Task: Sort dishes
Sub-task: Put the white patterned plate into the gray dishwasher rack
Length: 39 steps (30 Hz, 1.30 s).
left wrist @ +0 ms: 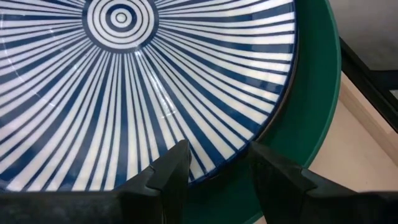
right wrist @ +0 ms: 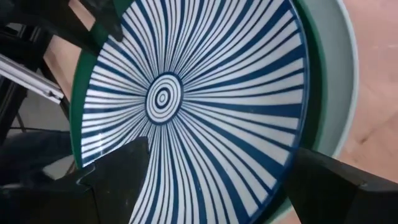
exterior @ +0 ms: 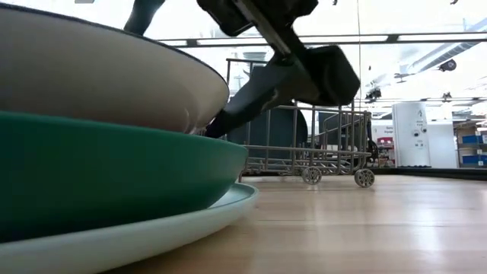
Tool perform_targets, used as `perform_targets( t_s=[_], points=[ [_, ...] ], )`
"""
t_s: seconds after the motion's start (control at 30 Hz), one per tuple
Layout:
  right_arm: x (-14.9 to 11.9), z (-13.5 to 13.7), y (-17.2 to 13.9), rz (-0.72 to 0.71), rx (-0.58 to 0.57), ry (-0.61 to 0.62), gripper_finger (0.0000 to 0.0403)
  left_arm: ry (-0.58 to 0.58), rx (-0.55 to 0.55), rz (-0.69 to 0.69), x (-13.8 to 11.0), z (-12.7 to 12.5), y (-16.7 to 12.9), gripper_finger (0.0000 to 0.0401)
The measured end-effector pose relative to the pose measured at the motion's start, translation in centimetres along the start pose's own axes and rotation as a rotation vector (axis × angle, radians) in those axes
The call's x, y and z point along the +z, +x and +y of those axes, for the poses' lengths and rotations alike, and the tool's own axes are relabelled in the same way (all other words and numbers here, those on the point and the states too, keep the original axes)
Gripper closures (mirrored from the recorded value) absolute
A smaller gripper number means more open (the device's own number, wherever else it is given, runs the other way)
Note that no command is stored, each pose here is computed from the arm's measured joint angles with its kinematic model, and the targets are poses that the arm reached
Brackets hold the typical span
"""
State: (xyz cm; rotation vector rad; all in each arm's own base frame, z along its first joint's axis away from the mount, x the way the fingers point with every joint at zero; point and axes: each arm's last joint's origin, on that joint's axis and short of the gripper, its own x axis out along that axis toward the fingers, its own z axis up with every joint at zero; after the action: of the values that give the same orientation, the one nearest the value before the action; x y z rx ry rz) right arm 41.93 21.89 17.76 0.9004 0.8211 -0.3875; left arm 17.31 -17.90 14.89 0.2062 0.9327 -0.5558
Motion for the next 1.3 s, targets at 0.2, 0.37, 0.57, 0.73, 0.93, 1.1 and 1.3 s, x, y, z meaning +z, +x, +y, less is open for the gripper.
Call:
perform_targets(
  t_s=[0.2,0.37,0.57,0.73,0.93,1.1,1.3],
  points=[
    [0.2,-0.1,1.5,0.000,0.035,0.021,0.0071,-0.002,0.001,-0.019,-0.2,0.0,0.1,0.0246],
    [0.7,-0.4,3.2,0.012,0.077,0.040,0.0075,-0.004,0.004,-0.041,-0.4,0.1,0.3,0.0246],
    [1.0,-0.6,3.6,0.008,0.080,0.031,0.0101,-0.004,0.007,-0.046,-0.5,0.1,0.3,0.0246],
    [1.0,-0.6,3.6,0.004,0.072,0.034,0.0157,-0.003,0.009,-0.047,-0.4,0.1,0.3,0.0246],
    [1.1,-0.6,3.4,0.000,0.062,0.042,0.0262,-0.006,0.012,-0.047,-0.4,0.1,0.3,0.0246],
    [1.4,-0.2,3.1,-0.015,0.086,0.045,0.0342,-0.013,0.006,-0.047,-0.1,0.1,0.2,0.0246],
    [1.6,0.0,2.7,-0.018,0.097,0.041,0.0370,-0.008,0.000,-0.004,0.8,-0.2,-0.3,0.0246]
  ],
)
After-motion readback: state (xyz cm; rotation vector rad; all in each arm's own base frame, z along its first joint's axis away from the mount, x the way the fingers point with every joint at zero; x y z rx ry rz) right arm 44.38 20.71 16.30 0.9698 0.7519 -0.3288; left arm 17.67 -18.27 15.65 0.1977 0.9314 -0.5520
